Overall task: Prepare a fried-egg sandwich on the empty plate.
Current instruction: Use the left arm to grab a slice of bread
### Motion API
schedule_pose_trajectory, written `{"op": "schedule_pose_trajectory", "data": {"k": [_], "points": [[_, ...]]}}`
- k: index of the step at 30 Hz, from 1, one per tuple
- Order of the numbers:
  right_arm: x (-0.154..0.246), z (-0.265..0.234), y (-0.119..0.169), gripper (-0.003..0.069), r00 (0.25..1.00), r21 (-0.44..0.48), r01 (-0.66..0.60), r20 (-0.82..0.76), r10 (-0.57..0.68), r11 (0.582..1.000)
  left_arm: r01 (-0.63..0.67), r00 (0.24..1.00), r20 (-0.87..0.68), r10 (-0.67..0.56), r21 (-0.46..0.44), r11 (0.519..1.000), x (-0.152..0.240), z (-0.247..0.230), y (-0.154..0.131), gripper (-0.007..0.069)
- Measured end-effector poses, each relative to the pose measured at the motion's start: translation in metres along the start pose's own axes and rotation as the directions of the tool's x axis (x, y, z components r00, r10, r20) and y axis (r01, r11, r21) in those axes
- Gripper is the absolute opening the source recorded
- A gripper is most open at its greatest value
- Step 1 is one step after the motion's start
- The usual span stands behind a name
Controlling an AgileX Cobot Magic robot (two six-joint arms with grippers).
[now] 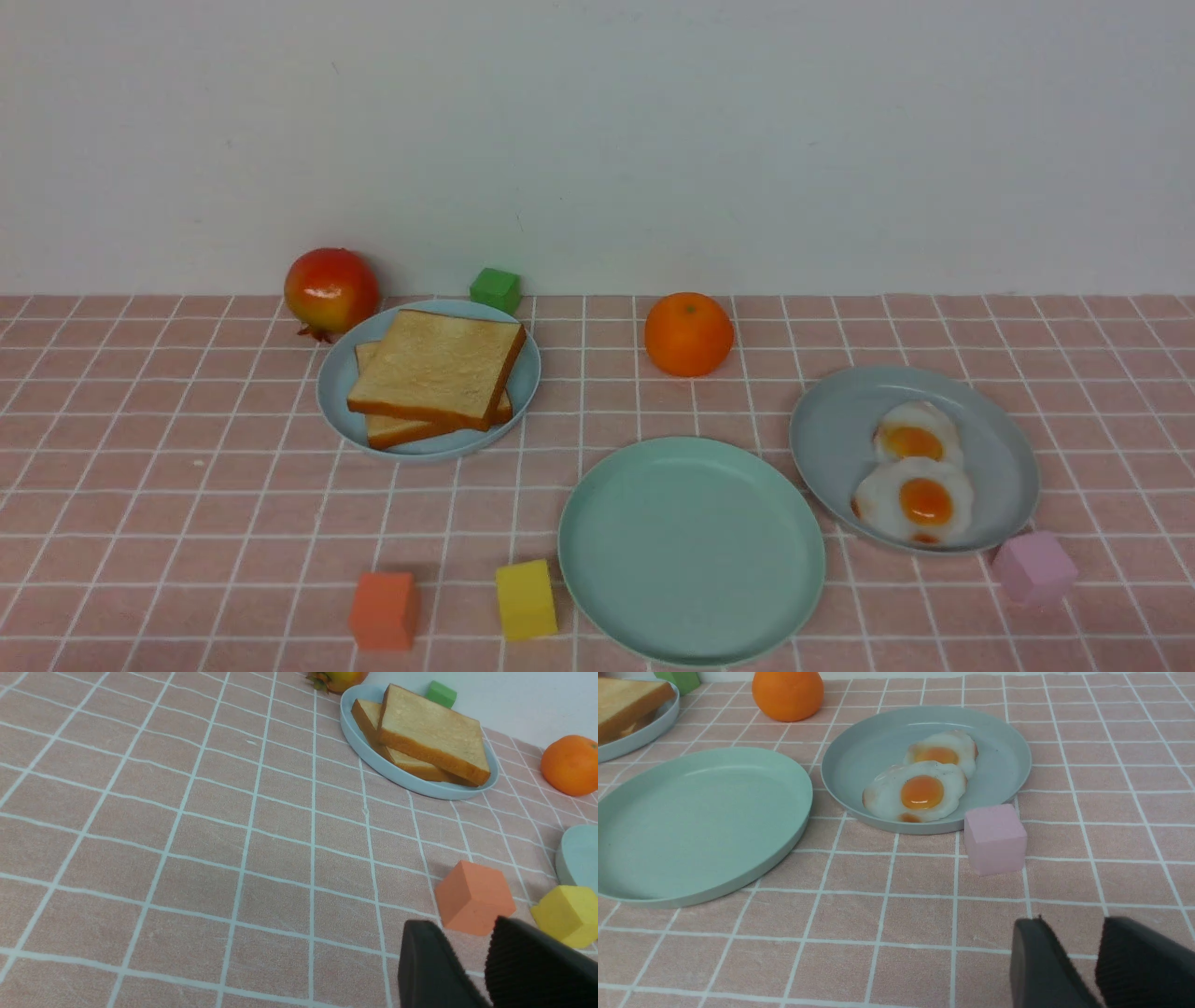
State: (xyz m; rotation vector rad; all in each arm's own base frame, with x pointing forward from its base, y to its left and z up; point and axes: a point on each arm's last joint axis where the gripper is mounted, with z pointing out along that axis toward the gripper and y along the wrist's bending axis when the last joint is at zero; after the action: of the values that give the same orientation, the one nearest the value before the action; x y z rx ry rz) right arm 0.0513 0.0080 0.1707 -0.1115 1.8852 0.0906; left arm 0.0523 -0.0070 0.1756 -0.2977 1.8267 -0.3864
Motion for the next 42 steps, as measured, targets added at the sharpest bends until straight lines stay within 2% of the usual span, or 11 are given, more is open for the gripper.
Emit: {"op": "schedule_pose_trajectory", "data": {"k": [24, 28, 30, 32, 33, 34, 35, 36, 39, 41, 42], "points": [[0.000, 0.000, 0.000, 0.0239, 1.000, 0.000, 0.000, 0.000, 0.000, 1.000, 0.000, 1.000, 0.003, 0.000, 0.001, 1.000, 0.000, 0.000, 0.000, 0.0239], [0.000, 0.000, 0.000, 0.0239, 1.000, 0.000, -0.001, 0.000, 0.001, 1.000, 0.106, 0.994, 0.027, -0.107, 0.035, 0.994, -0.002, 0.000, -0.003, 0.0239], [0.000, 0.000, 0.000, 0.0239, 1.000, 0.000, -0.001, 0.000, 0.001, 1.000, 0.290, 0.955, 0.045, -0.294, 0.091, 0.953, -0.005, 0.000, -0.006, 0.0239], [0.000, 0.000, 0.000, 0.0239, 1.000, 0.000, -0.001, 0.000, 0.001, 1.000, 0.442, 0.890, 0.052, -0.453, 0.143, 0.886, -0.009, 0.000, -0.009, 0.0239], [0.000, 0.000, 0.000, 0.0239, 1.000, 0.000, -0.001, 0.000, 0.001, 1.000, 0.468, 0.876, 0.053, -0.480, 0.152, 0.871, -0.010, -0.001, -0.009, 0.0239], [0.000, 0.000, 0.000, 0.0239, 1.000, 0.000, -0.001, 0.000, 0.001, 1.000, 0.553, 0.820, 0.055, -0.570, 0.185, 0.813, -0.012, -0.001, -0.010, 0.0239], [0.000, 0.000, 0.000, 0.0239, 1.000, 0.000, -0.001, 0.000, 0.001, 1.000, 0.569, 0.807, 0.054, -0.588, 0.192, 0.800, -0.013, -0.001, -0.011, 0.0239], [0.000, 0.000, 0.000, 0.0239, 1.000, 0.000, -0.001, 0.000, 0.001, 1.000, 0.606, 0.775, 0.061, -0.630, 0.214, 0.766, -0.015, -0.002, -0.011, 0.0239], [0.000, 0.000, 0.000, 0.0239, 1.000, 0.000, -0.001, 0.000, 0.001, 1.000, 0.630, 0.740, 0.093, -0.666, 0.250, 0.735, -0.020, -0.003, -0.011, 0.0232], [0.000, 0.000, 0.000, 0.0239, 1.000, 0.000, -0.001, 0.000, 0.001, 1.000, 0.623, 0.744, 0.094, -0.662, 0.262, 0.737, -0.025, -0.005, -0.014, 0.0211], [0.000, 0.000, 0.000, 0.0239, 1.000, 0.000, -0.001, 0.000, 0.001, 1.000, 0.593, 0.767, 0.097, -0.635, 0.274, 0.758, -0.033, -0.009, -0.019, 0.0177]]}}
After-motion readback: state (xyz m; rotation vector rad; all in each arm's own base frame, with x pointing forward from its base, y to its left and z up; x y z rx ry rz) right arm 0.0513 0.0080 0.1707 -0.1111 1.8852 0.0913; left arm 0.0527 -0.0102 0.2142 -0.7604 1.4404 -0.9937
